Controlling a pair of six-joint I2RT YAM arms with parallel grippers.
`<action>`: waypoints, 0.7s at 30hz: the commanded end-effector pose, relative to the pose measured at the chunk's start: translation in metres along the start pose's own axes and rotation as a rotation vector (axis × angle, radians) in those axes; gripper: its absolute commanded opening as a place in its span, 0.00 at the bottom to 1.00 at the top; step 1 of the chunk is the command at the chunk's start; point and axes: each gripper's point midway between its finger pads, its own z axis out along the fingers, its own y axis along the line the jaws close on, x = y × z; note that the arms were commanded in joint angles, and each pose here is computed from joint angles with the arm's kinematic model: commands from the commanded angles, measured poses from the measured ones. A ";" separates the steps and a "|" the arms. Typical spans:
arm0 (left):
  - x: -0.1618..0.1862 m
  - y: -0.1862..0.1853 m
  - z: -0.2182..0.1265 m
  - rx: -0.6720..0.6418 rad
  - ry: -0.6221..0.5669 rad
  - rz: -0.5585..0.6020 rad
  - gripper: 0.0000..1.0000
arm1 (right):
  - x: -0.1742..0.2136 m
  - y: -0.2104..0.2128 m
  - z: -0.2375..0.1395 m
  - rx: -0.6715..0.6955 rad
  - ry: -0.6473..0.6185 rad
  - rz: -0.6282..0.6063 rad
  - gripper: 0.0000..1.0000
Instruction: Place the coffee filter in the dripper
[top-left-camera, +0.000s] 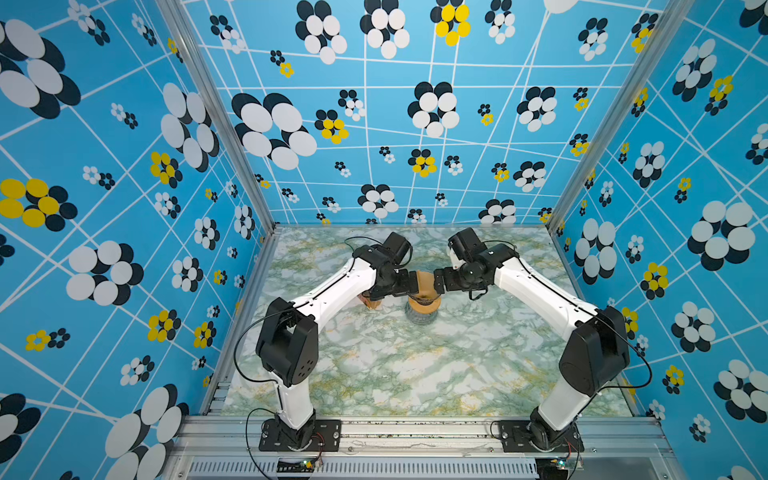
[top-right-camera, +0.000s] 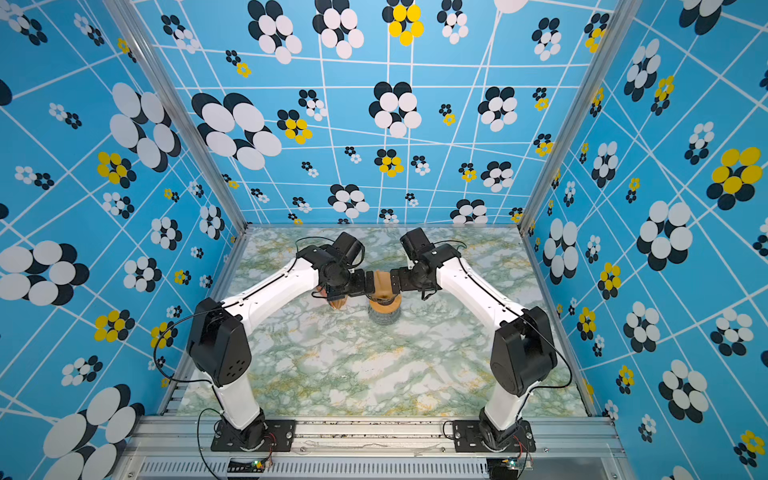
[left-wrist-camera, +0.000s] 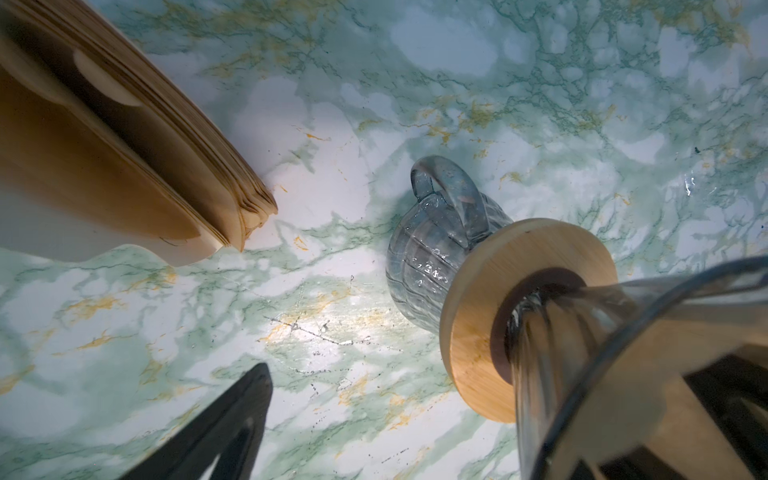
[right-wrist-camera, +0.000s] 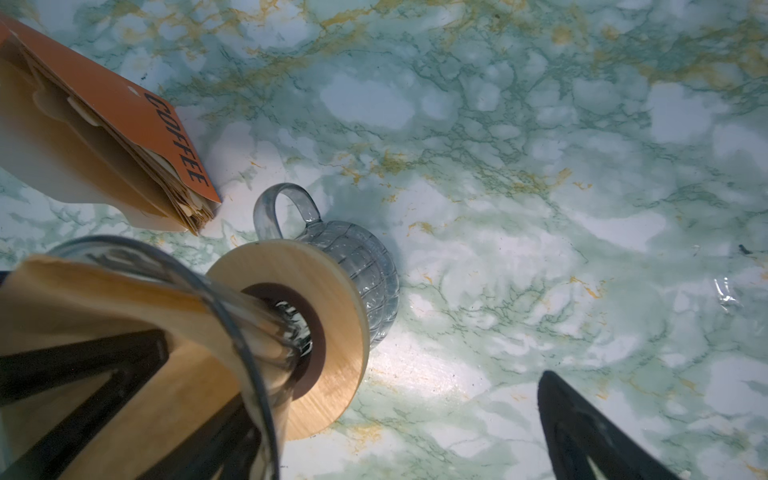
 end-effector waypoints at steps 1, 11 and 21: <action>0.005 -0.002 0.004 0.020 0.032 0.012 0.99 | 0.002 0.008 -0.002 -0.046 0.007 -0.002 0.99; 0.007 -0.012 -0.016 0.090 0.020 0.048 0.99 | -0.002 0.031 -0.008 -0.172 0.003 0.002 0.99; 0.011 -0.001 -0.020 0.122 0.027 0.025 1.00 | 0.004 0.038 0.001 -0.205 0.062 0.003 0.99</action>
